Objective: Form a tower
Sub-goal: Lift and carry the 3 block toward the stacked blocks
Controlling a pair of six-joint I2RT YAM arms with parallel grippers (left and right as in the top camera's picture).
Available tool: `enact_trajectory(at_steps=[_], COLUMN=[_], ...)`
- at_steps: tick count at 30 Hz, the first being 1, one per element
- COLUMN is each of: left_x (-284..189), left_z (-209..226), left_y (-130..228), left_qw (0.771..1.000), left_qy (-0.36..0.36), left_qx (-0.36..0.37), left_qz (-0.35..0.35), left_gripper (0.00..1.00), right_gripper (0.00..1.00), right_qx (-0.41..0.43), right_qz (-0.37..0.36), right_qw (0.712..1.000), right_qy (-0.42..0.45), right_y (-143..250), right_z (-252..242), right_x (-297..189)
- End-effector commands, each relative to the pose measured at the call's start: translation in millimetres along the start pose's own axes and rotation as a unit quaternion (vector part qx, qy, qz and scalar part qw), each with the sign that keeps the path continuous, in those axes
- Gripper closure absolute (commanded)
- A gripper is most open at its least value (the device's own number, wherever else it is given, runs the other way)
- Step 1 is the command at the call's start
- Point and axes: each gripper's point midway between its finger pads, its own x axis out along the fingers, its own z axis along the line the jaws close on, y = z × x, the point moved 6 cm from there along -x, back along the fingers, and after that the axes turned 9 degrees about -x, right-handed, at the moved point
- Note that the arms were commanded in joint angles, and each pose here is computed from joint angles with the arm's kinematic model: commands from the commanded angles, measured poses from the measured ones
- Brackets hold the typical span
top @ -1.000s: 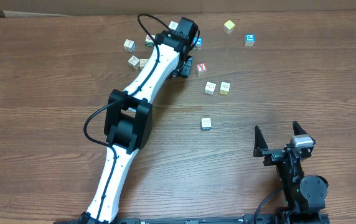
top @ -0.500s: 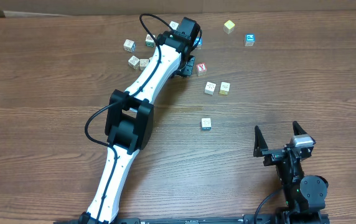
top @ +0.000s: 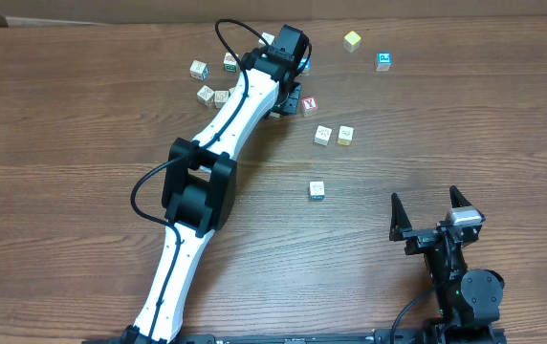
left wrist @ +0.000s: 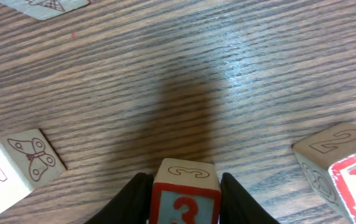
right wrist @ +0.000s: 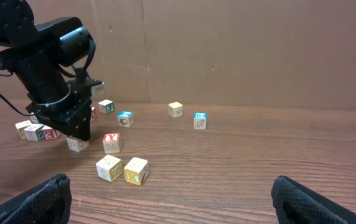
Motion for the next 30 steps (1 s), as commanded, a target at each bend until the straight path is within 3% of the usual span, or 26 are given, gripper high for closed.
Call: enact_trajectory(at_steps=[1,4,8,13,22,30], left_x=[0,-4,-36,-83,-116,-137], left_z=[-6,-7,-12,-11,-23,-15], left_y=[3,3,-14,-23,-1,10], left_qw=[1.000,1.000,1.000,0.998,0.991,0.990], left_qy=[0.007,0.007,0.016,0.026,0.115,0.097], left_qx=[0.003,0.004,-0.001,-0.048,-0.023,-0.052], left_qz=[0.003,0.004,-0.017,-0.024,0.058,0.083], left_gripper=[0.73,0.85,0.84,0.96,0.92,0.86], right_gripper=[0.00,0.00,0.00,0.00,0.00,0.00], right_qx=[0.003,0.003,0.003,0.003,0.003,0.003], right_qz=[-0.001,-0.001,-0.001,-0.001,-0.001,-0.001], right_qw=[1.000,1.000,1.000,1.000,1.000,1.000], right_qy=[-0.003,-0.003,-0.003,-0.003,-0.003,-0.003], right_y=[2,2,2,2,2,2], right_z=[1,1,1,1,1,1], right_x=[0,0,0,0,0,0])
